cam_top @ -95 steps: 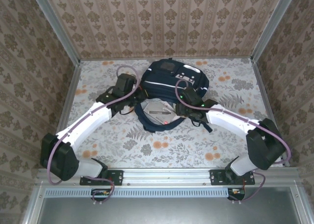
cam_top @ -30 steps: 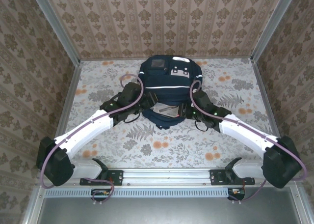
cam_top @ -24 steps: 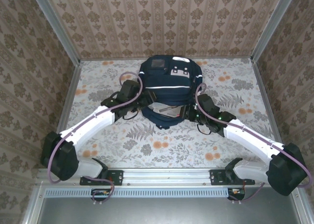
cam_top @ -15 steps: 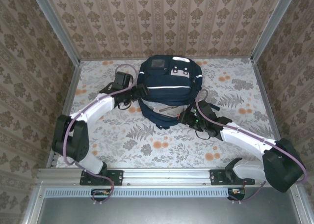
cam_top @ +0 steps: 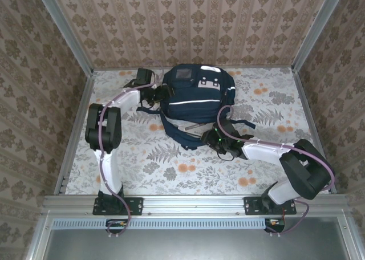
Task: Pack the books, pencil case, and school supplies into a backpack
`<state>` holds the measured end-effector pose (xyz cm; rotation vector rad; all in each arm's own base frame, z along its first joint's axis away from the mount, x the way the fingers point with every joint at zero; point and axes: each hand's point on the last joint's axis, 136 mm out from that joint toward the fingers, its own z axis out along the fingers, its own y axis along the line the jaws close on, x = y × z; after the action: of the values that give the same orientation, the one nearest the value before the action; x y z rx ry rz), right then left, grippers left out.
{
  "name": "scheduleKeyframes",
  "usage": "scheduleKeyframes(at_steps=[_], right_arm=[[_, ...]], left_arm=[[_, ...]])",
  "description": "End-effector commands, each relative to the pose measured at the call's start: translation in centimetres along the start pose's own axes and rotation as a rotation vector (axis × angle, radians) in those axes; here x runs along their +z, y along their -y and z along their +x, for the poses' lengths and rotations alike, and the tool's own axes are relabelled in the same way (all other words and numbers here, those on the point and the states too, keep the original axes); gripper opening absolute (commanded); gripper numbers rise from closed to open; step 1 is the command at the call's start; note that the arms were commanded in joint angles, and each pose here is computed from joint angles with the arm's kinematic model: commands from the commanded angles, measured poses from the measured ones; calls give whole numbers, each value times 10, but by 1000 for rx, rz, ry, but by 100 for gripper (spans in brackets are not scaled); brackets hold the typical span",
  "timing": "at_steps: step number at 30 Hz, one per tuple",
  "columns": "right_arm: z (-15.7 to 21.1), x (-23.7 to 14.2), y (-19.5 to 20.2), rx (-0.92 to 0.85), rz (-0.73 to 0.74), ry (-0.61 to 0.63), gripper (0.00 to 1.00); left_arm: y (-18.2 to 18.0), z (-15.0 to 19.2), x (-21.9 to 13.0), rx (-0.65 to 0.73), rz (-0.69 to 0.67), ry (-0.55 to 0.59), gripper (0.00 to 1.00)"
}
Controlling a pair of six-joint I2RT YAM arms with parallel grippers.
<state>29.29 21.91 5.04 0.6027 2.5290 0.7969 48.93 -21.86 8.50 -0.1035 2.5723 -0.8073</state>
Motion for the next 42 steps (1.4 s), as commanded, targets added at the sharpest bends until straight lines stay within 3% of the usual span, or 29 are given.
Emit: scheduleKeyframes(at_steps=[1, 5, 6, 10, 19, 26, 31, 34, 35, 37, 40, 42], right_arm=[[-11, -3, -3, -4, 24, 52, 41], [-19, -13, 9, -34, 92, 80, 16], [-20, -16, 14, -43, 109, 85, 13], [-31, -31, 28, -72, 160, 110, 0], [-76, -52, 57, -132, 231, 149, 0], [-123, -49, 73, -157, 276, 120, 0], [-154, -52, 72, -171, 286, 135, 0], [-160, -58, 69, -166, 275, 145, 20], [-160, -62, 65, -166, 257, 152, 25], [-155, -69, 58, -160, 212, 170, 34], [-144, -89, 48, -160, 155, 200, 38], [-133, -101, 43, -167, 124, 223, 40]], left_arm=[[-12, 14, 14, 7, -4, -60, 59], [-16, 24, 16, -16, 14, -61, 3], [-19, 28, 15, -24, 9, -60, 0], [-29, 46, -3, -67, -25, -24, 0], [-26, 111, -54, -112, -108, 30, 0], [9, 186, -76, -113, -142, 53, 0], [38, 216, -90, -115, -113, 99, 0], [39, 220, -103, -106, -142, 129, 0], [37, 219, -107, -108, -147, 139, 4], [29, 215, -119, -116, -172, 166, 23], [17, 203, -133, -124, -179, 213, 51], [10, 192, -138, -151, -151, 249, 56]])
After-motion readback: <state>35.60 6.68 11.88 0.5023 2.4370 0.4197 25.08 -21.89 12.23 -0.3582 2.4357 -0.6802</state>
